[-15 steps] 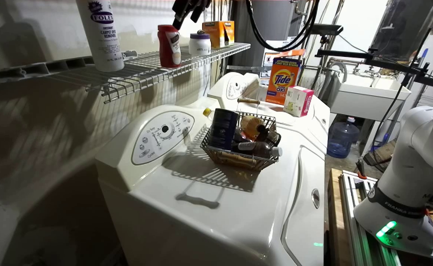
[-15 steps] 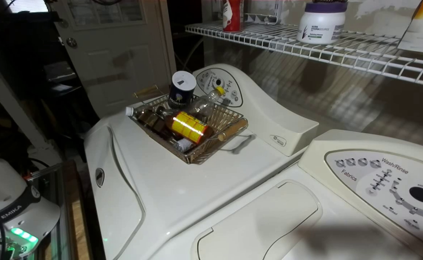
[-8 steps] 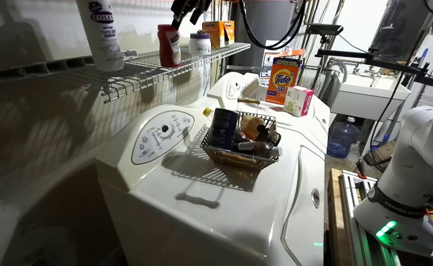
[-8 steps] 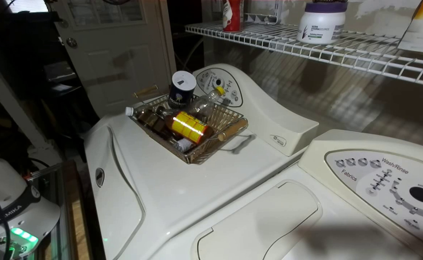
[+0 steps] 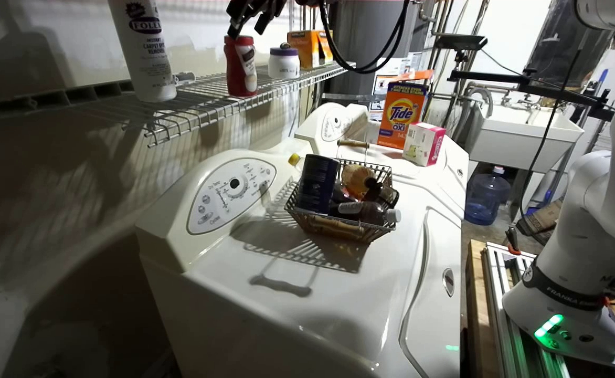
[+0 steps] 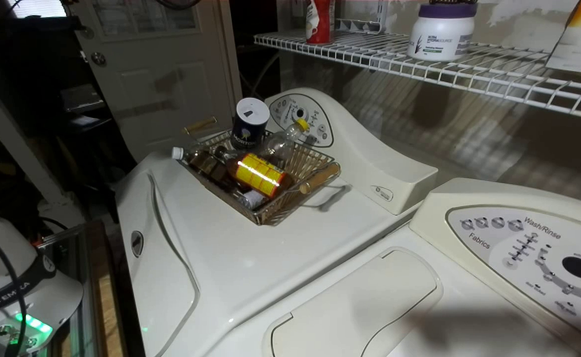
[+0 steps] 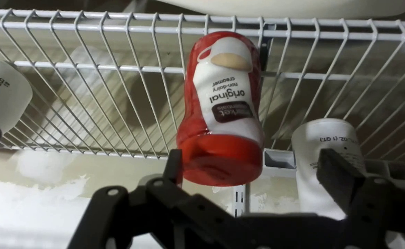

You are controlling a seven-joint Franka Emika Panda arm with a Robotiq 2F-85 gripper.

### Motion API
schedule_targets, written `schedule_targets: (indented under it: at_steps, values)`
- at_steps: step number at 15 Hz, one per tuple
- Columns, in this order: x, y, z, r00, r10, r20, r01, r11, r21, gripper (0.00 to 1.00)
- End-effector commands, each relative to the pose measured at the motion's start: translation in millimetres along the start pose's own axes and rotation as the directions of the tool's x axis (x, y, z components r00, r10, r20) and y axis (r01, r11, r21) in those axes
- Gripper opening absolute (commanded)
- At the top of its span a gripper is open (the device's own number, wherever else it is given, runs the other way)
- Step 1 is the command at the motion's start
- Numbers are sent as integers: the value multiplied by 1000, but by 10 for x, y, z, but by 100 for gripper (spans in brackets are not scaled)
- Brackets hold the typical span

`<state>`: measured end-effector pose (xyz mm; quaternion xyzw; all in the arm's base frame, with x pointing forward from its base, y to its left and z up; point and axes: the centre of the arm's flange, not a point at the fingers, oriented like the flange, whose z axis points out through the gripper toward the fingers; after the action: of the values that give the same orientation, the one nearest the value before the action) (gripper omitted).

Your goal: Move the red bottle on the top rack and place it in the products basket on the laundry machine

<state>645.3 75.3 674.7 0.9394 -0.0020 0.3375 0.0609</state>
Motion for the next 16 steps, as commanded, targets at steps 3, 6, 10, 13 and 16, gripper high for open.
schedule_targets:
  at_steps: [3,6,10,13,16]
  values:
    - [171,40,146,1000,2,2,-2,1000,-8,100]
    - [158,51,223,1000,3,24,-3,1000,-10,100]
    - [167,93,317,999,17,44,-17,1000,-14,100]
    - [196,117,351,999,24,48,-23,1000,-17,100]
    - [225,141,405,998,35,51,-36,999,3,100]
